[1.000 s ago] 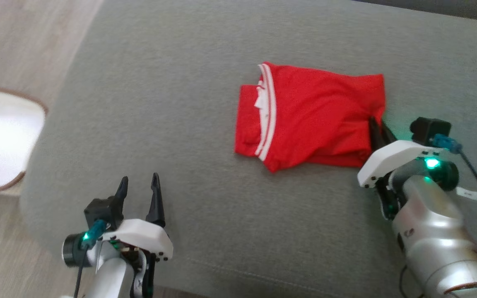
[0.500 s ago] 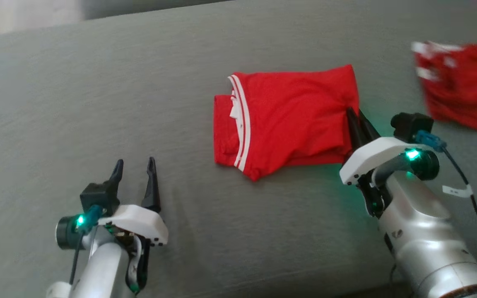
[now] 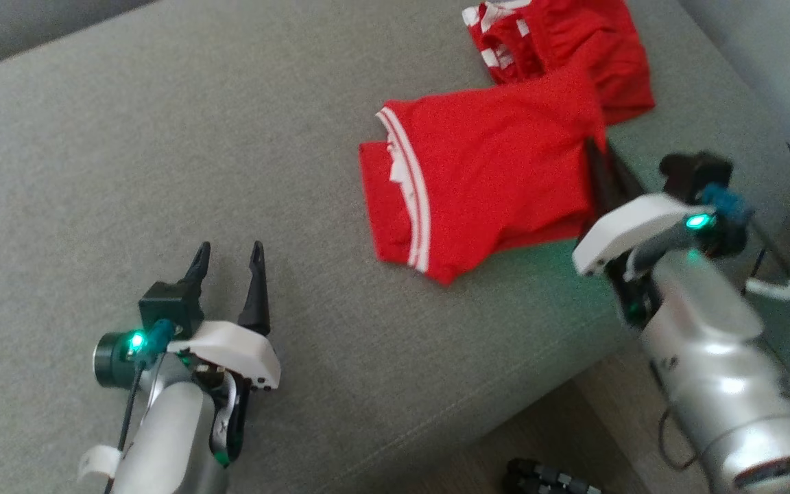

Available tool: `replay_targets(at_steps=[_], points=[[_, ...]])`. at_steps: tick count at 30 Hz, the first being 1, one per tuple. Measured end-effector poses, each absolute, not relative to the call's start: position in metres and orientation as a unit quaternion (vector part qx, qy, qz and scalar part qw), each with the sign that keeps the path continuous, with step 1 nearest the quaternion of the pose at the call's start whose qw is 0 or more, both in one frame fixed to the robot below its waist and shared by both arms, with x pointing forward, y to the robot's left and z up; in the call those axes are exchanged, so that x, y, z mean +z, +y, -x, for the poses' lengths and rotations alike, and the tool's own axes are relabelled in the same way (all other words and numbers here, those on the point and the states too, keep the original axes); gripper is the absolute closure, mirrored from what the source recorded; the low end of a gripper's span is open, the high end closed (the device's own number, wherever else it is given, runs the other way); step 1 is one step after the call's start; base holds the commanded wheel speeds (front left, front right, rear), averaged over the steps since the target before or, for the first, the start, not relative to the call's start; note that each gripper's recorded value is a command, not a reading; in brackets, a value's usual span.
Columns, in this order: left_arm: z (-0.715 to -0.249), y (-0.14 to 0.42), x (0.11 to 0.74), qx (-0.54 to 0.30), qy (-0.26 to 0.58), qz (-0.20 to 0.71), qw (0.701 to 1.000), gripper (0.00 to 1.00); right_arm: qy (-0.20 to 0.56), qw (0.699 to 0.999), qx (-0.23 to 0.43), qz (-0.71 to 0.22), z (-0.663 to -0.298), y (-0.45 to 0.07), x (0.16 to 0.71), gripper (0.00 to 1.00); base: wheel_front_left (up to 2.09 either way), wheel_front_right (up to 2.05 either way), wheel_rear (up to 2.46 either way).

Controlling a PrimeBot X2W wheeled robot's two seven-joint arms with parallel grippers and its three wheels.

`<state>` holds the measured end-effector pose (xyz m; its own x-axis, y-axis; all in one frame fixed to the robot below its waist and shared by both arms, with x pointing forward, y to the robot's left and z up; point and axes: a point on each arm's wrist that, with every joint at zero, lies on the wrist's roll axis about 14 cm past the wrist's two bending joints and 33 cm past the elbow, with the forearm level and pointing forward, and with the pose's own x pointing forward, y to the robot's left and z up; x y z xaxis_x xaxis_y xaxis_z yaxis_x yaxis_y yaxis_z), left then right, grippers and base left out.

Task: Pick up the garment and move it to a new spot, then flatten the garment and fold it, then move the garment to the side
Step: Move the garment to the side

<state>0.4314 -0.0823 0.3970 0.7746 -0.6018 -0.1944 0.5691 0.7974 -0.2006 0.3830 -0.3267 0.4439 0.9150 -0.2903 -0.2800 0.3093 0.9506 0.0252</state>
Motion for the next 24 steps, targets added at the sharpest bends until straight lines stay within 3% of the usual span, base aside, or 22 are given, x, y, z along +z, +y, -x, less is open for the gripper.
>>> replay_targets(at_steps=[7,13,14,15,24], points=[[-0.435,-0.059,0.381,-0.292,0.137,0.050,0.945,0.00,0.083,0.979,-0.179,0.057,-0.429,-0.379,0.504,1.00,0.00,0.00,0.00],[-0.440,-0.034,0.378,-0.262,0.137,0.049,0.954,0.00,0.090,0.963,-0.221,0.123,-0.432,-0.425,0.519,1.00,0.00,0.00,0.00],[-0.441,-0.029,0.377,-0.256,0.137,0.049,0.956,0.00,0.097,0.960,-0.229,0.133,-0.431,-0.432,0.517,0.69,0.00,0.00,0.00],[-0.442,-0.025,0.377,-0.250,0.137,0.049,0.957,0.00,0.100,0.957,-0.236,0.137,-0.430,-0.436,0.515,0.00,0.00,0.00,0.00],[-0.445,0.004,0.389,-0.203,0.127,0.051,0.970,0.00,0.039,0.967,-0.218,0.127,-0.455,-0.396,0.537,0.00,0.00,0.00,0.00]])
